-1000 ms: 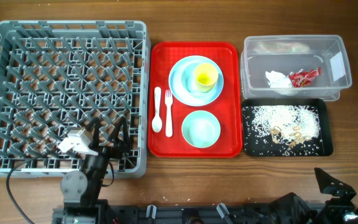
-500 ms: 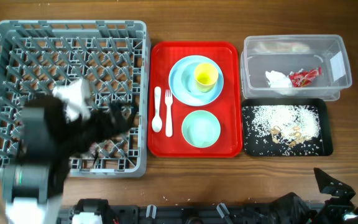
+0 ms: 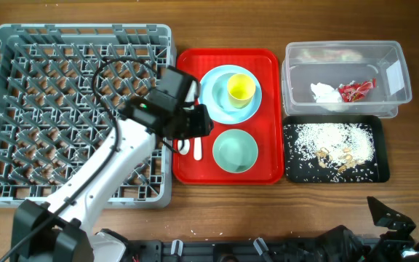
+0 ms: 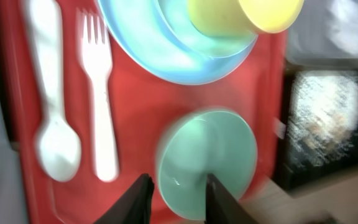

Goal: Sort waste into correct bins and load items into the dishwasher rack
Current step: 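Retract the right arm to rest and move the left arm toward the tray, then grasp the white fork on the red tray with the left gripper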

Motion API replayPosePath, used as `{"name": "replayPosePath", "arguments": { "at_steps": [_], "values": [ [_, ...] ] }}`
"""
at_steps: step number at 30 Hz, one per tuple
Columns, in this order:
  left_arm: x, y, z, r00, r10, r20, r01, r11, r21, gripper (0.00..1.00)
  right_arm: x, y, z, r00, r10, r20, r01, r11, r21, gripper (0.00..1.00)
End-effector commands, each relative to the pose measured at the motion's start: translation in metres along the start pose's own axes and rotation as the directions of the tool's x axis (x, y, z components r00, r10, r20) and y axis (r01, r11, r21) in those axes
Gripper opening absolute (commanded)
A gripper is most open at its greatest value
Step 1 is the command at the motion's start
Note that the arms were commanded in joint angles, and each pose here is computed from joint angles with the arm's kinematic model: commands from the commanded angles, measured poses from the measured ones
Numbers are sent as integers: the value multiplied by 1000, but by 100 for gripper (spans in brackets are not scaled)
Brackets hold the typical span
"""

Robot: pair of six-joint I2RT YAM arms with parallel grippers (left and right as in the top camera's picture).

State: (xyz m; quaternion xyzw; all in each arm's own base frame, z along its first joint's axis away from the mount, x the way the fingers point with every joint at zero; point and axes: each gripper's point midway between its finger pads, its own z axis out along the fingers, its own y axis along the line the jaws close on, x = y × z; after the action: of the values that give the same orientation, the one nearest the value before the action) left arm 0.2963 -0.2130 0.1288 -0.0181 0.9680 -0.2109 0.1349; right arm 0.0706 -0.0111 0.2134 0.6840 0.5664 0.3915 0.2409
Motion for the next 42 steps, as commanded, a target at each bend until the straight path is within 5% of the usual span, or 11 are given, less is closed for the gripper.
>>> {"name": "replayPosePath", "arguments": {
  "at_steps": [1,11,13,14,15,16,18,19,30,35,42],
  "values": [
    [-18,29,5,982,78,175,-26,960,-279,35,0,0,1,1000,6,5,-6,1000,8,100],
    [-12,37,50,993,70,99,-37,952,-303,39,0,0,1,1000,6,5,-6,1000,8,100],
    [-12,38,57,993,70,93,-38,951,-307,76,0,-1,1,1000,6,5,-6,1000,8,100],
    [-13,39,60,993,71,92,-39,950,-308,80,0,-1,1,1000,7,5,-7,1000,8,100],
    [-14,39,69,993,77,90,-46,950,-309,100,0,-1,1,1000,6,5,-6,1000,8,100],
    [-14,40,70,993,77,87,-47,949,-311,100,0,-1,1,1000,6,5,-6,1000,8,100],
    [-11,41,75,994,79,74,-51,947,-317,49,0,-1,1,1000,6,5,-6,1000,8,100],
    [-10,42,78,995,79,68,-54,945,-321,36,0,-1,1,1000,6,5,-6,1000,8,100],
    [10,82,124,998,58,-23,-62,890,-452,31,0,-1,1,1000,6,5,-6,1000,8,100],
    [9,78,125,998,56,-12,-55,892,-448,4,0,0,1,1000,6,5,-6,1000,8,100],
    [-39,24,30,975,93,200,-21,943,-333,4,0,-1,1,1000,6,5,-6,1000,8,100]
  ]
}}
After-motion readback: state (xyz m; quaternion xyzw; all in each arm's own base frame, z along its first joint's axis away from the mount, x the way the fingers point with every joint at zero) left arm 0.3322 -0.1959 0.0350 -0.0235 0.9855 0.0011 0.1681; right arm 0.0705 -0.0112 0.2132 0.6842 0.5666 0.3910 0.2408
